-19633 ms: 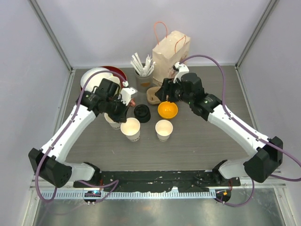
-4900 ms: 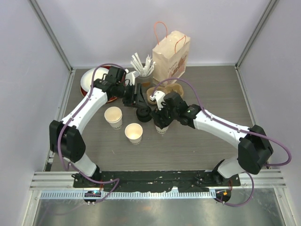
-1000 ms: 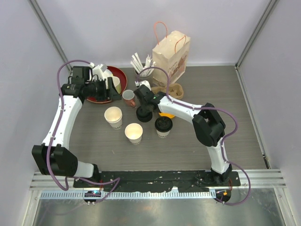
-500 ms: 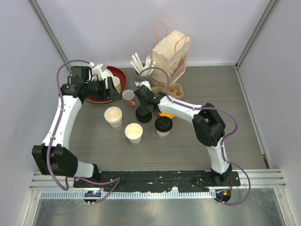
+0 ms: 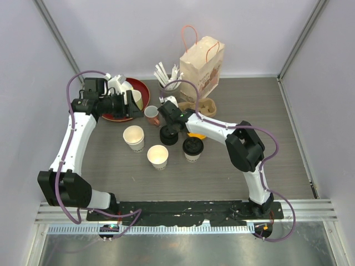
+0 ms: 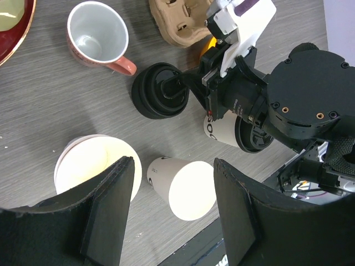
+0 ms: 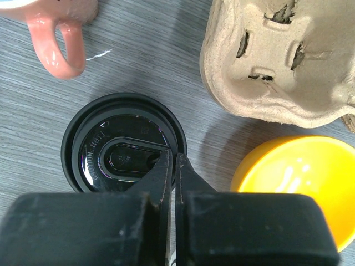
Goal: Pack the takeout coffee
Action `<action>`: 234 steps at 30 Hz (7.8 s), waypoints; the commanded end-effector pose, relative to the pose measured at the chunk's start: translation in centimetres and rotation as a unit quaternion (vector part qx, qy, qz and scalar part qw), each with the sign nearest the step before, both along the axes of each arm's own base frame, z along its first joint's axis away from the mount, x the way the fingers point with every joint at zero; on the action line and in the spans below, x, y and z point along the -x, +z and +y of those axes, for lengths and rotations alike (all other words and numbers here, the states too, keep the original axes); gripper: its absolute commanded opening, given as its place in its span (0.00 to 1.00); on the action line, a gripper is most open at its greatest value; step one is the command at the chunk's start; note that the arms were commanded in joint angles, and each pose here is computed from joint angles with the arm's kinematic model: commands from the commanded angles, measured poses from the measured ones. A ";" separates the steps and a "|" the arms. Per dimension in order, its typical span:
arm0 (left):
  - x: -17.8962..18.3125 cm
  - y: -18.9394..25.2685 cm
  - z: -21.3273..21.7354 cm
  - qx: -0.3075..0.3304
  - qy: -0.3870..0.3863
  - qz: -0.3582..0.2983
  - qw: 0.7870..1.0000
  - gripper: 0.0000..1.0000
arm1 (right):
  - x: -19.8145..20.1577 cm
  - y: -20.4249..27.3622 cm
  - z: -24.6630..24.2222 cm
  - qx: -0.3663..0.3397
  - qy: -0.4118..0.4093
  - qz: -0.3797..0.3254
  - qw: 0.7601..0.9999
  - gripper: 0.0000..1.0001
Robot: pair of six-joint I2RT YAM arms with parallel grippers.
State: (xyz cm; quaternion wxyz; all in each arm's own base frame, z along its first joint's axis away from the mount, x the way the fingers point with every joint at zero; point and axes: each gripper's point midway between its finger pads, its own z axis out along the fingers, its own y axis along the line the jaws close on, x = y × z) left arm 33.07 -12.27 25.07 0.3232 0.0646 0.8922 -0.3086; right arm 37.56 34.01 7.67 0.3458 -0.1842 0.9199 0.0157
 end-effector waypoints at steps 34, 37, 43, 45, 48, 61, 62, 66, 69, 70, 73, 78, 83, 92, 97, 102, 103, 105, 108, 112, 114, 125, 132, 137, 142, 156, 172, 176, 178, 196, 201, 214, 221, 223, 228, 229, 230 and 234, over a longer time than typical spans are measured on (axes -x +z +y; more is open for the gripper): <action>1.3 2.4 2.1 -0.051 -0.015 -0.042 0.998 0.63 | 12.2 15.6 5.2 -0.046 0.249 -0.066 0.965 0.01; 1.6 2.0 2.9 -0.067 -0.010 -0.041 0.997 0.63 | 12.8 13.9 4.9 -0.017 0.249 -0.050 0.967 0.01; 1.6 1.3 3.8 -0.087 0.006 -0.041 0.995 0.63 | 14.1 11.7 5.5 0.012 0.258 -0.036 0.966 0.01; 1.6 1.2 3.8 -0.087 0.006 -0.041 0.995 0.63 | 13.8 11.2 5.4 0.020 0.250 -0.037 0.967 0.01; 1.5 0.9 3.7 -0.085 0.005 -0.038 0.996 0.64 | 13.5 10.4 5.7 0.031 0.256 -0.036 0.966 0.01; 1.4 0.8 3.8 -0.088 0.004 -0.039 0.995 0.64 | 12.9 8.4 5.9 0.028 0.252 -0.030 0.967 0.01; 1.4 0.8 3.8 -0.088 0.003 -0.039 0.995 0.63 | 13.0 8.2 5.9 0.026 0.253 -0.029 0.967 0.01; 1.4 0.9 3.7 -0.084 0.002 -0.040 0.996 0.64 | 12.9 7.8 5.7 0.024 0.249 -0.026 0.968 0.01; 1.5 0.8 3.7 -0.085 0.003 -0.037 0.996 0.63 | 13.0 7.7 5.3 0.024 0.246 -0.023 0.969 0.01; 1.4 0.7 3.7 -0.084 0.002 -0.036 0.996 0.63 | 13.1 7.8 5.3 0.022 0.245 -0.024 0.969 0.01; 1.6 0.6 3.5 -0.080 0.000 -0.034 0.996 0.63 | 13.1 7.9 5.1 0.017 0.240 -0.029 0.970 0.01; 2.2 -0.3 3.1 -0.062 0.004 -0.012 0.998 0.60 | 13.4 7.6 4.9 0.004 0.231 -0.028 0.973 0.01; 4.3 -1.1 2.1 -0.060 -0.028 0.019 0.998 0.50 | 13.4 7.4 4.7 0.006 0.227 -0.027 0.973 0.01; 9.4 -3.7 -0.6 -0.073 -0.122 0.080 0.987 0.49 | 13.1 9.8 5.8 -0.023 0.231 -0.042 0.972 0.25; 10.3 -4.4 -1.0 -0.056 -0.135 0.104 0.984 0.45 | 12.8 10.9 5.7 -0.024 0.228 -0.052 0.972 0.36; 10.8 -5.5 -1.0 -0.056 -0.143 0.122 0.981 0.43 | 12.8 13.7 6.4 -0.056 0.236 -0.078 0.967 0.58; 10.9 -5.5 -1.0 -0.055 -0.143 0.123 0.981 0.43 | 12.9 14.1 6.5 -0.062 0.241 -0.081 0.965 0.61; 10.7 -5.7 -1.1 -0.052 -0.142 0.123 0.981 0.43 | 13.1 14.9 7.2 -0.081 0.257 -0.089 0.959 0.71; 10.7 -5.9 -1.1 -0.053 -0.145 0.123 0.980 0.43 | 14.0 14.8 8.2 -0.098 0.294 -0.084 0.947 0.82; 10.6 -6.3 -1.1 -0.055 -0.144 0.126 0.980 0.43 | 15.3 12.1 9.2 -0.097 0.341 -0.052 0.934 0.87; 10.9 -6.9 -1.1 -0.053 -0.143 0.137 0.979 0.44 | 14.9 11.5 9.0 -0.082 0.342 -0.057 0.934 0.87; 11.3 -8.8 -2.5 0.000 -0.128 0.176 0.976 0.52 | 14.8 9.5 8.1 -0.079 0.348 -0.064 0.932 0.88; 11.1 -10.1 -2.8 0.012 -0.117 0.198 0.973 0.45 | 14.9 7.9 7.3 -0.074 0.348 -0.059 0.933 0.88; 11.1 -10.9 -2.6 0.005 -0.108 0.211 0.971 0.34 | 14.9 6.4 6.8 -0.066 0.346 -0.056 0.934 0.84; 11.1 -10.6 -2.6 0.007 -0.109 0.212 0.971 0.33 | 16.0 3.5 4.9 -0.053 0.330 -0.024 0.942 0.80; 10.5 -11.2 -3.2 0.021 -0.109 0.237 0.965 0.31 | 16.4 2.5 4.5 -0.082 0.308 -0.023 0.948 0.78; 9.8 -9.4 -3.4 0.024 -0.127 0.223 0.966 0.35 | 14.8 9.8 7.1 -0.106 0.332 -0.084 0.934 0.86; 9.8 -9.5 -3.4 0.024 -0.127 0.224 0.966 0.36 | 14.8 10.3 7.1 -0.105 0.334 -0.087 0.933 0.86; 9.8 -9.5 -3.4 0.024 -0.126 0.224 0.966 0.36 | 14.8 11.1 6.9 -0.111 0.331 -0.092 0.932 0.86; 11.2 -10.5 -4.1 0.067 -0.078 0.233 0.967 0.31 | 18.1 12.8 1.3 -0.277 0.077 0.044 0.957 0.49; 11.2 -10.7 -4.6 0.086 -0.075 0.243 0.963 0.30 | 17.8 11.8 1.5 -0.301 0.066 0.064 0.949 0.48; 10.9 -11.7 -4.7 0.091 -0.066 0.260 0.959 0.30 | 17.3 8.7 1.9 -0.367 0.057 0.113 0.921 0.43; 10.9 -11.9 -4.6 0.087 -0.065 0.263 0.959 0.28 | 17.2 7.8 2.6 -0.372 0.065 0.127 0.917 0.39; 10.9 -11.6 -4.6 0.088 -0.068 0.258 0.960 0.28 | 17.1 7.6 2.4 -0.370 0.061 0.127 0.918 0.35; 11.1 -11.4 -4.6 0.085 -0.070 0.254 0.961 0.28 | 17.2 6.7 1.5 -0.362 0.052 0.134 0.921 0.31; 11.1 -11.5 -4.5 0.085 -0.070 0.254 0.961 0.28 | 17.3 6.5 1.5 -0.361 0.050 0.136 0.921 0.31; 11.1 -11.6 -4.5 0.084 -0.071 0.255 0.961 0.28 | 17.3 6.4 1.5 -0.360 0.051 0.136 0.922 0.31; 10.9 -12.0 -4.5 0.082 -0.068 0.260 0.960 0.28 | 17.1 5.6 1.8 -0.355 0.050 0.141 0.923 0.31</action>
